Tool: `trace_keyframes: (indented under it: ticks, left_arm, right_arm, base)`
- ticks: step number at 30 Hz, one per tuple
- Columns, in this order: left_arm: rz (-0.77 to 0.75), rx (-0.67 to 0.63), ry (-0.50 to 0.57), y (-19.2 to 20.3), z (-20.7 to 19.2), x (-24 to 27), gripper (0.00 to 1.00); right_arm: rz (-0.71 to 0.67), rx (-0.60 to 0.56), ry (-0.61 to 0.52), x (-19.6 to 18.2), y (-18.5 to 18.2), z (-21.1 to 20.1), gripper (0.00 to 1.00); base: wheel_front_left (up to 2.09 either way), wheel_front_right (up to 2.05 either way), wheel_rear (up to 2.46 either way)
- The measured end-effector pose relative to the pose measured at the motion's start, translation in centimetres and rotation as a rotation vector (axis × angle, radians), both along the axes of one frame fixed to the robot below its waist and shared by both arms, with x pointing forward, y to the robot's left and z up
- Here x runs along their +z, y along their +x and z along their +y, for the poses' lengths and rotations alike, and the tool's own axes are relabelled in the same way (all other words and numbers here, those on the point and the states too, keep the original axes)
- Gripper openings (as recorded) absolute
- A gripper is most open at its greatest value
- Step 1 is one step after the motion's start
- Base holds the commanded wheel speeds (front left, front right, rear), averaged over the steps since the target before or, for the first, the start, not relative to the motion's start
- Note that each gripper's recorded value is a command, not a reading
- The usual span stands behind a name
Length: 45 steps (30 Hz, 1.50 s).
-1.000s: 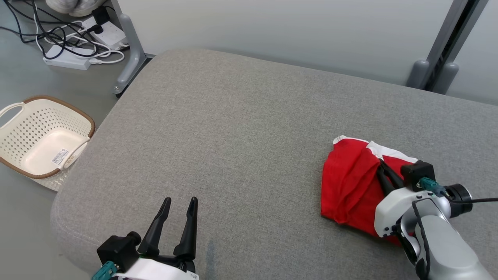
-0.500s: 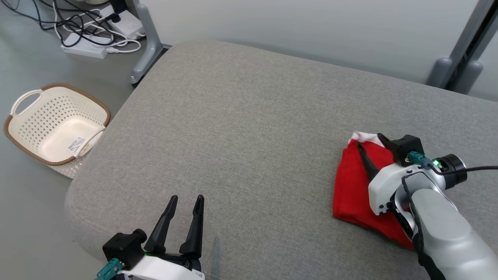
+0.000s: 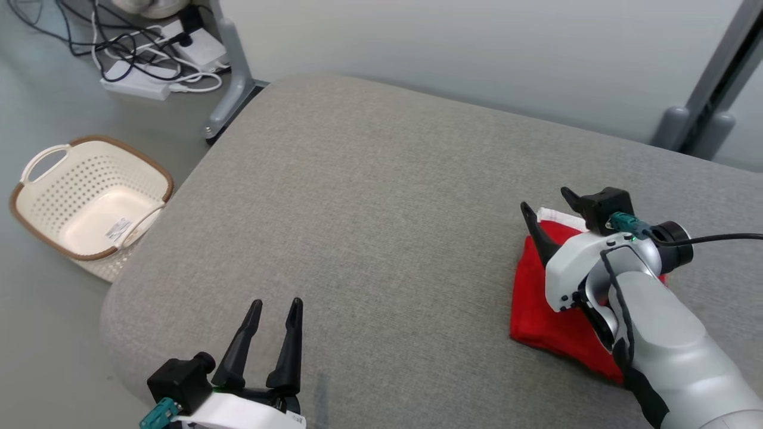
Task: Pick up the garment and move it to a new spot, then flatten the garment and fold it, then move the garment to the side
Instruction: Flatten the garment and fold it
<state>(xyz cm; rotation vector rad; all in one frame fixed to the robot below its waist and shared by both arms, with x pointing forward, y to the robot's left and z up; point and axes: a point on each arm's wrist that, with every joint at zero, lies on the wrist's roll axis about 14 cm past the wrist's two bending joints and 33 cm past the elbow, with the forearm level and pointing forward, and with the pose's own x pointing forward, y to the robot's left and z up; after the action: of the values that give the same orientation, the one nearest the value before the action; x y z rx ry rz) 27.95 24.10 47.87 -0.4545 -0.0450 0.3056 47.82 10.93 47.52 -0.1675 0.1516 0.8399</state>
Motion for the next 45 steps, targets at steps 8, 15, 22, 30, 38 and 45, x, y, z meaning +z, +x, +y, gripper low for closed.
trace_keyframes:
  ticks: [8,15,22,30,38,45]
  left_arm:
    - [-0.085,-0.046,0.019,2.1,-0.6,2.5,1.0]
    - [-0.13,-0.102,0.028,4.1,-1.7,3.8,1.0]
    - [-0.157,-0.164,0.041,5.9,-3.2,4.6,1.0]
    - [-0.167,-0.24,0.052,6.9,-5.3,4.8,1.0]
    - [-0.136,-0.273,0.055,6.3,-6.4,3.8,1.0]
    - [-0.132,-0.271,0.055,6.1,-6.3,3.6,1.0]
  right_arm:
    - [-0.082,-0.144,0.176,4.7,1.2,-5.5,1.0]
    - [-0.152,-0.296,0.213,5.6,0.5,-13.0,1.0]
    - [-0.224,-0.476,0.261,6.6,-2.3,-20.3,1.0]
    - [-0.24,-0.63,0.301,6.3,-5.7,-25.2,1.0]
    - [-0.218,-0.667,0.302,5.2,-7.1,-25.7,1.0]
    - [-0.215,-0.657,0.304,5.1,-7.0,-25.2,1.0]
  base:
    - [0.0,0.0,0.0]
    - [0.0,0.0,0.0]
    - [0.0,0.0,0.0]
    - [0.0,0.0,0.0]
    - [0.0,0.0,0.0]
    - [0.0,0.0,0.0]
